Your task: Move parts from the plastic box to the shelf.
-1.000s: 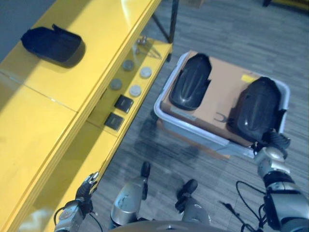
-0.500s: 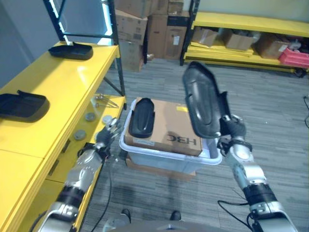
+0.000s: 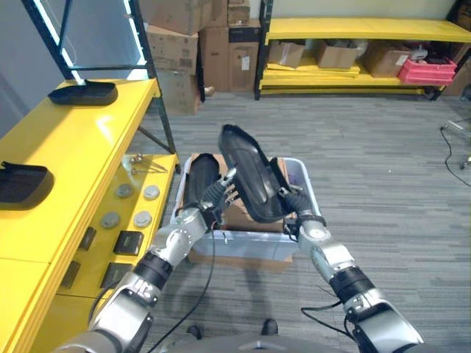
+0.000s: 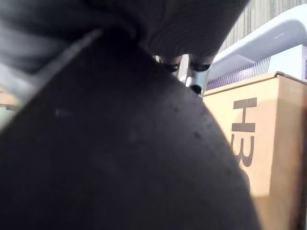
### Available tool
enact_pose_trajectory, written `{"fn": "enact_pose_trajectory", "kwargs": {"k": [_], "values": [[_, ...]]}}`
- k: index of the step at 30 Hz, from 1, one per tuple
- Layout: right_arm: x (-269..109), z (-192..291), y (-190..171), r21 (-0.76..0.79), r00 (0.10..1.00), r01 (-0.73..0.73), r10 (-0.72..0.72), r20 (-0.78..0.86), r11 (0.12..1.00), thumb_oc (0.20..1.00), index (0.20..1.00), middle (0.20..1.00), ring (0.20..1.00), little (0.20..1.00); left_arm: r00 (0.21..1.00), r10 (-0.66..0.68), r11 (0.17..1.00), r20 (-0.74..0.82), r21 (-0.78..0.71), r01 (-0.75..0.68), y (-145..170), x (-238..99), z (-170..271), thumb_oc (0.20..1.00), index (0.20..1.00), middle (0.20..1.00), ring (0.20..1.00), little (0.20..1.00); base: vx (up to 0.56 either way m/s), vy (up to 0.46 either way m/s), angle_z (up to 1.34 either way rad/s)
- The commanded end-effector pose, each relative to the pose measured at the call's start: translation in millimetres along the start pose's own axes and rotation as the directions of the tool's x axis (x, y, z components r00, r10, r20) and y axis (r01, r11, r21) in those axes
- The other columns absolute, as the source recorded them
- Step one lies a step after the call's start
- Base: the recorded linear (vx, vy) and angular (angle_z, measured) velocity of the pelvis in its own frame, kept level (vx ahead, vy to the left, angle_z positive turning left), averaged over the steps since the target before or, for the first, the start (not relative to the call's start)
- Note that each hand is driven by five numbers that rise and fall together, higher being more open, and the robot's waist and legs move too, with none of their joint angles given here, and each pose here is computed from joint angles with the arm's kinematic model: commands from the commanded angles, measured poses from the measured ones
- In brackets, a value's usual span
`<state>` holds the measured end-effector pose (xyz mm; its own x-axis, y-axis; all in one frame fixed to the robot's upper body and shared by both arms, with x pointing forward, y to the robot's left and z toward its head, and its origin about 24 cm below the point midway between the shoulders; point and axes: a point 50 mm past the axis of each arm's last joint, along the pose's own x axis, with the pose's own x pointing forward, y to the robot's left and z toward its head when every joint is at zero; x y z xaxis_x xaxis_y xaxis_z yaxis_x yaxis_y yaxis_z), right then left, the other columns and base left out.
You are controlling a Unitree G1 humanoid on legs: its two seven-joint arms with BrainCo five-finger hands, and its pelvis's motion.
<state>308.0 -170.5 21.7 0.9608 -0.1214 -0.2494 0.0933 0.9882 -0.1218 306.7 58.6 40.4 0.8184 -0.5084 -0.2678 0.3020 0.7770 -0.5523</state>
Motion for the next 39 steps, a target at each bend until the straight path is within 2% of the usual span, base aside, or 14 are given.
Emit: {"fn": "enact_pose_trajectory", "kwargs": {"k": [1, 12, 19, 31, 32, 33, 39], "values": [[12.1, 43.3, 13.7, 0.025, 0.987, -0.049, 0.044, 0.158, 0.999, 0.200, 0.200, 0.200, 0.200, 0.200, 0.993, -0.114, 0.993, 0.019, 0.011, 0.113, -28.6, 13.1, 11.9, 1.000, 1.000, 1.000, 1.000, 1.000, 0.00, -0.009, -0.03], [11.8, 35.7, 15.1, 0.001, 0.989, -0.072, 0.072, 0.129, 0.997, 0.200, 0.200, 0.200, 0.200, 0.200, 0.981, -0.186, 0.969, -0.062, 0.157, 0.193, -43.4, 9.7, 4.5, 1.000, 1.000, 1.000, 1.000, 1.000, 0.00, 0.000, -0.02], [11.3, 34.2, 34.9, -0.013, 0.986, -0.127, 0.127, 0.107, 0.992, 0.200, 0.200, 0.200, 0.200, 0.200, 0.976, -0.175, 0.965, -0.132, 0.174, 0.197, -51.4, 11.5, -7.4, 1.000, 1.000, 1.000, 1.000, 1.000, 0.00, 0.001, -0.02], [6.5, 27.9, 66.2, -0.023, 0.976, -0.204, 0.205, 0.074, 0.979, 0.200, 0.200, 0.200, 0.200, 0.200, 0.975, -0.178, 0.945, -0.130, 0.255, 0.206, -56.9, 15.0, -13.5, 1.000, 1.000, 1.000, 1.000, 1.000, 0.00, 0.000, 0.00], [5.9, 27.9, 67.5, -0.022, 0.975, -0.209, 0.210, 0.074, 0.978, 0.200, 0.200, 0.200, 0.200, 0.200, 0.977, -0.170, 0.943, -0.129, 0.265, 0.200, -56.7, 14.8, -13.6, 0.815, 0.815, 0.815, 0.815, 0.815, 0.00, 0.000, 0.00], [4.4, 28.1, 70.5, -0.024, 0.973, -0.217, 0.218, 0.074, 0.976, 0.200, 0.200, 0.200, 0.200, 0.200, 0.979, -0.162, 0.944, -0.121, 0.271, 0.189, -56.7, 14.5, -13.5, 0.200, 0.200, 0.200, 0.200, 0.200, 0.00, 0.000, 0.00], [0.1, 28.2, 77.4, -0.036, 0.968, -0.237, 0.239, 0.076, 0.971, 0.200, 0.200, 0.200, 0.200, 0.200, 0.982, -0.157, 0.942, -0.102, 0.284, 0.180, -56.1, 13.0, -13.5, 0.200, 0.200, 0.200, 0.200, 0.200, 0.00, 0.000, 0.00]]}}
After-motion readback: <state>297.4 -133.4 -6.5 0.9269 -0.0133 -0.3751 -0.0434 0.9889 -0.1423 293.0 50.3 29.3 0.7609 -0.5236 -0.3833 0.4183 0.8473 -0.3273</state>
